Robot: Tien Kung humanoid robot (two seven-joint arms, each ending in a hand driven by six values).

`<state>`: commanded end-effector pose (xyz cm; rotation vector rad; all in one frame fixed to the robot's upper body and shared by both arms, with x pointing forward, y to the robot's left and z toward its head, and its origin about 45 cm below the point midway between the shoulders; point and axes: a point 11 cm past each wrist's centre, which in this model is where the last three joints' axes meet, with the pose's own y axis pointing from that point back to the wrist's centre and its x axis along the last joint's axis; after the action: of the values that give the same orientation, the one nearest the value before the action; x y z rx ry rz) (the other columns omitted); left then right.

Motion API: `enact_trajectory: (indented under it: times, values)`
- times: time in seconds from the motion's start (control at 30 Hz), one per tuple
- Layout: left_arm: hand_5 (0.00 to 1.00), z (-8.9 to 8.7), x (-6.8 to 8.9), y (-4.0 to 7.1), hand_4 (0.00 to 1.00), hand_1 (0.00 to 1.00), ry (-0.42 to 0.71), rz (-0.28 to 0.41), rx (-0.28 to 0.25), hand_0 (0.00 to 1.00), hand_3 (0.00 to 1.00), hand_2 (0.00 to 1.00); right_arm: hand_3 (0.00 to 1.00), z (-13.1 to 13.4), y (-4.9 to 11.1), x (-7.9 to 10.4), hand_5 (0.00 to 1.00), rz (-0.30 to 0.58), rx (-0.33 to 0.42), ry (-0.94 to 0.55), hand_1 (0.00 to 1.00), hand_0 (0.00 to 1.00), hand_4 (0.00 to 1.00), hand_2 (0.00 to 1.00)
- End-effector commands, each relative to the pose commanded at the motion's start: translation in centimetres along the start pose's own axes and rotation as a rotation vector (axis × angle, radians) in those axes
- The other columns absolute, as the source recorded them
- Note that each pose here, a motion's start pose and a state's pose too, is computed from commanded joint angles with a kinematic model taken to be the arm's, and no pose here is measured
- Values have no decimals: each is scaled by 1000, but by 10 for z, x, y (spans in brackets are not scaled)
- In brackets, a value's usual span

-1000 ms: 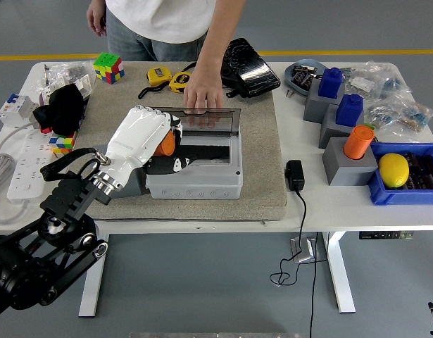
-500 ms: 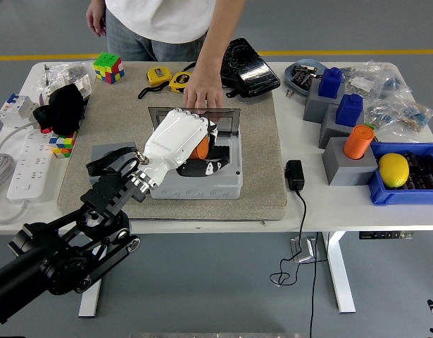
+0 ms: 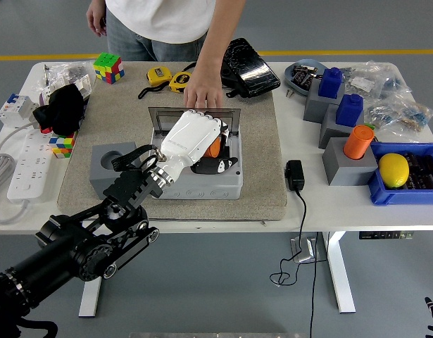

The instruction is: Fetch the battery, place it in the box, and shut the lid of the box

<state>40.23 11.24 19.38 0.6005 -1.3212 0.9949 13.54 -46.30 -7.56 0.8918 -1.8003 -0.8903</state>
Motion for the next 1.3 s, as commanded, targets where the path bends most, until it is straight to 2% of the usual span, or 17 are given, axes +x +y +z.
enact_trajectory:
  times: [0.07,0.2,0.5,0.97,1.07,1.1,1.27,1.3]
  values:
    - [308,-2,-1,-3,806,47,11,2,17,69,106,112,801,-1,0,-1,998,-1,1,4,807,848,998,769]
    - [308,-10,3,-3,806,47,43,28,49,69,106,112,801,-3,0,-2,998,-3,4,8,807,848,998,769]
    - [310,-7,-4,1,802,48,59,12,44,70,107,113,801,-2,0,1,998,3,1,13,807,848,998,769]
    - [318,-4,-4,1,796,48,67,18,32,69,108,115,801,-3,0,-1,998,0,1,11,806,847,998,769]
    - [318,-1,-2,2,796,48,90,37,15,69,108,115,801,-3,0,-1,998,-2,2,10,806,847,998,769]
    - [373,1,-2,2,822,71,113,45,4,82,131,135,801,-3,0,-1,998,-2,2,9,806,847,998,769]
    - [373,0,-4,4,822,71,175,46,0,82,131,135,801,-3,0,-2,998,-3,2,9,806,847,998,769]
    - [574,0,-4,4,866,129,183,44,0,112,178,175,801,-3,0,-2,998,-3,2,9,806,846,998,769]
